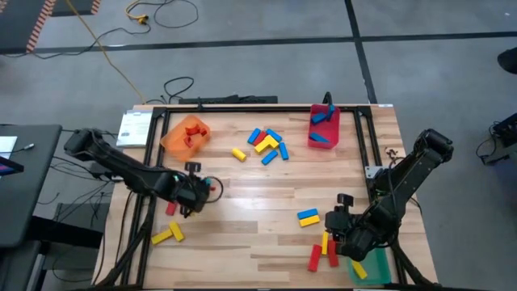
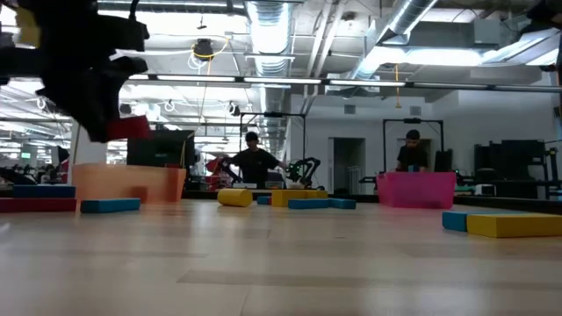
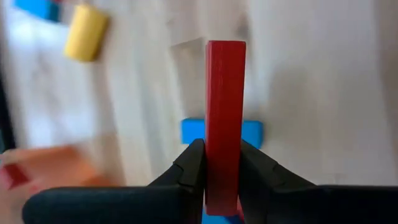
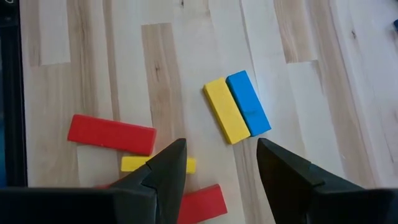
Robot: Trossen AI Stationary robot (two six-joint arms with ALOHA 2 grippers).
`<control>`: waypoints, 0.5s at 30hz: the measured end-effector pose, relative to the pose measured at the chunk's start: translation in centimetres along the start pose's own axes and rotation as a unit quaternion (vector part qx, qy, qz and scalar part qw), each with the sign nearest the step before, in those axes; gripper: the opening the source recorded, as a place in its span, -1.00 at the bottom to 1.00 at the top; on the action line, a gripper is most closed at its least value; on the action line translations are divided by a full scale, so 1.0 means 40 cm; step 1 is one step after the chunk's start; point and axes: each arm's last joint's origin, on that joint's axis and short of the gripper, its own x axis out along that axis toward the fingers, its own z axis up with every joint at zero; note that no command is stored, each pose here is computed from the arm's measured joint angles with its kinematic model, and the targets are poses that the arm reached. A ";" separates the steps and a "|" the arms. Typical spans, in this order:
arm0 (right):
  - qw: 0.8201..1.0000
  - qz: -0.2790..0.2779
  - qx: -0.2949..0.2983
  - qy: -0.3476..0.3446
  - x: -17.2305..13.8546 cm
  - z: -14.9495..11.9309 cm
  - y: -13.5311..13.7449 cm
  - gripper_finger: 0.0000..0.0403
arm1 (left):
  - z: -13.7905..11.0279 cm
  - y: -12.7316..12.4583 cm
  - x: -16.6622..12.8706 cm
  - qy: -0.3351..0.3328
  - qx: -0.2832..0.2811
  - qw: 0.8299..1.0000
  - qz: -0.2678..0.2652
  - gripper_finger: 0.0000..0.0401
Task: Sort blocks
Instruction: Put the red block into the orange bin
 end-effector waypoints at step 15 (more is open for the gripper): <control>1.000 -0.005 -0.018 -0.006 0.000 0.001 -0.001 0.04 | -0.062 0.146 -0.063 -0.030 -0.134 0.987 0.085 -0.72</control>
